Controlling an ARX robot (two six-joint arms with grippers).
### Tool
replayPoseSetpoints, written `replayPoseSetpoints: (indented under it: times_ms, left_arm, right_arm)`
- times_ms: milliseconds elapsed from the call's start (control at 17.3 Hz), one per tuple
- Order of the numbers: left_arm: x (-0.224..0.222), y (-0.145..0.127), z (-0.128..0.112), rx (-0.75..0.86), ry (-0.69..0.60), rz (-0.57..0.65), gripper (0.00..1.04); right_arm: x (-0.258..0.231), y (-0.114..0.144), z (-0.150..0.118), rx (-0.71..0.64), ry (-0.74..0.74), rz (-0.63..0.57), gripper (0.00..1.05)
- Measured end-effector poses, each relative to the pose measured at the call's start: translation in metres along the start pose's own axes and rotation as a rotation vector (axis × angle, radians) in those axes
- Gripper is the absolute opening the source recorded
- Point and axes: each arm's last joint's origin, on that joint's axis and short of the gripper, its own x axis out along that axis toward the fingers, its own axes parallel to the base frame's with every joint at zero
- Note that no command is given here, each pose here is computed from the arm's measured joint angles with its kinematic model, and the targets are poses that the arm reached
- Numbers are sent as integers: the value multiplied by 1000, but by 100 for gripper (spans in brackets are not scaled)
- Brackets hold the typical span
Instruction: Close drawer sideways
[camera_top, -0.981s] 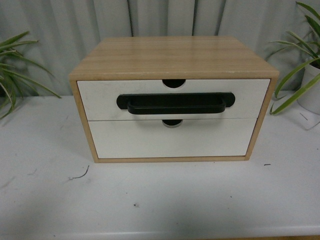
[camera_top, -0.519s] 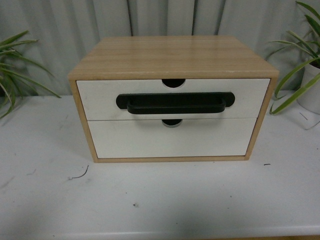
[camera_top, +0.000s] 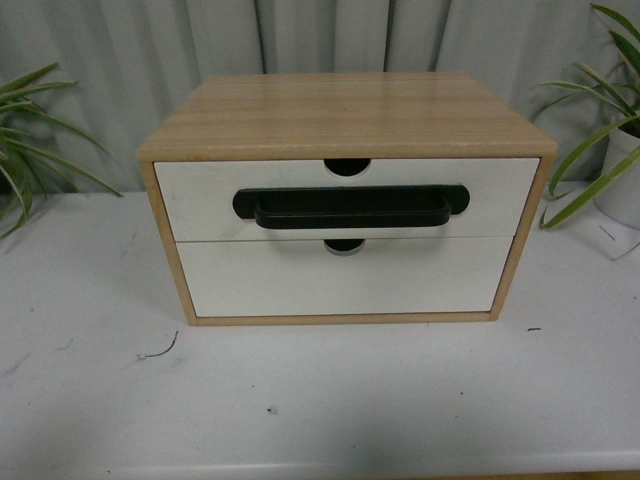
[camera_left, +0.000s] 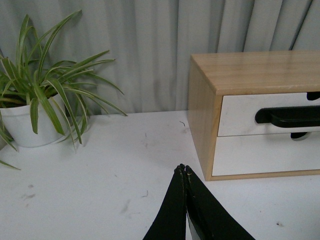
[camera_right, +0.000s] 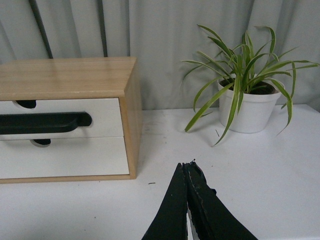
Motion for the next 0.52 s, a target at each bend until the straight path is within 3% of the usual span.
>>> replayPoseSetpoints:
  times_ms: [231, 519]
  left_arm:
    - [0, 0, 0, 0, 0, 0, 2]
    - [0, 0, 0, -1, 0, 0, 50]
  right_arm:
    - [0, 0, 0, -1, 0, 0, 2]
    - [0, 0, 0, -2, 0, 0, 50]
